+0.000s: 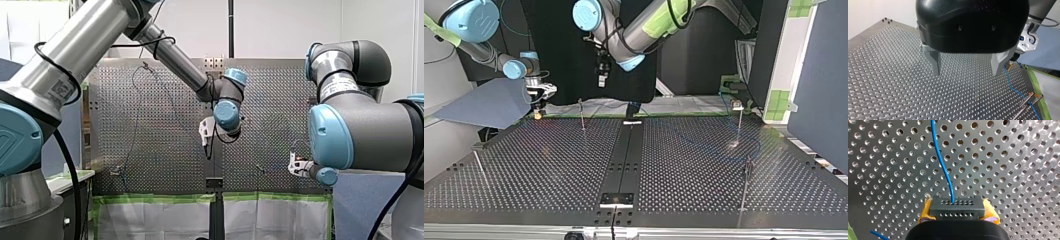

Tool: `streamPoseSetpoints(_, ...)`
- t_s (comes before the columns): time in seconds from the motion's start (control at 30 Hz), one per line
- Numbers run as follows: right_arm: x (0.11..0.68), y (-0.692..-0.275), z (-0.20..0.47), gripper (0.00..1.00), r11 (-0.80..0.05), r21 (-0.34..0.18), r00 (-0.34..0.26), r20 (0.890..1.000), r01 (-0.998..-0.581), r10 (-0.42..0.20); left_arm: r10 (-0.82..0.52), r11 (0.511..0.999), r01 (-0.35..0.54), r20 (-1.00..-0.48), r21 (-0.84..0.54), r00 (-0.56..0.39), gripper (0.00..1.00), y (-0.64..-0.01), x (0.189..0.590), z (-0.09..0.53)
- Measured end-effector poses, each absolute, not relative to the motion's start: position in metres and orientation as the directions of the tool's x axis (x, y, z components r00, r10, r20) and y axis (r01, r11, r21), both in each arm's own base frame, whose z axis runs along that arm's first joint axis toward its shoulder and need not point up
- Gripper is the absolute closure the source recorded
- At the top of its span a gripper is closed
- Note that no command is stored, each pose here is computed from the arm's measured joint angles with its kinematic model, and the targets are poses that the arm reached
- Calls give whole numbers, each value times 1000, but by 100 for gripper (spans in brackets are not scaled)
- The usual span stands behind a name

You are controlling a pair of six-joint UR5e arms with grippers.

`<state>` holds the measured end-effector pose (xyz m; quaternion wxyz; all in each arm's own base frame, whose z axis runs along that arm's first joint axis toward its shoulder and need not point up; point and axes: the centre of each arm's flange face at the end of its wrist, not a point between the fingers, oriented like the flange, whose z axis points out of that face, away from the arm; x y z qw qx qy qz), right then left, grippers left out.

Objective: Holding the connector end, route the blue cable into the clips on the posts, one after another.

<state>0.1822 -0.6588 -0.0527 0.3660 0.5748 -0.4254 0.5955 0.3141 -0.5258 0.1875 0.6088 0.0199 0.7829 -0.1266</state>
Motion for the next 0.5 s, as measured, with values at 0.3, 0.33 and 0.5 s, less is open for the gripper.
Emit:
streamPoseSetpoints(0.3,183,-658,-53,100,-371,-87,-71,996,-925,-58,-120,967,186,-958,-171,-259,0,-498,293,208)
streamPoseSetpoints(0.33,183,-658,-53,100,-371,-87,-71,996,-925,-58,-120,967,186,-958,-171,-259,0,-494,290,210)
streamPoseSetpoints(0.5,183,-658,-53,100,-371,-87,-71,996,-924,-56,-136,964,188,-959,-186,-249,0,-482,283,219)
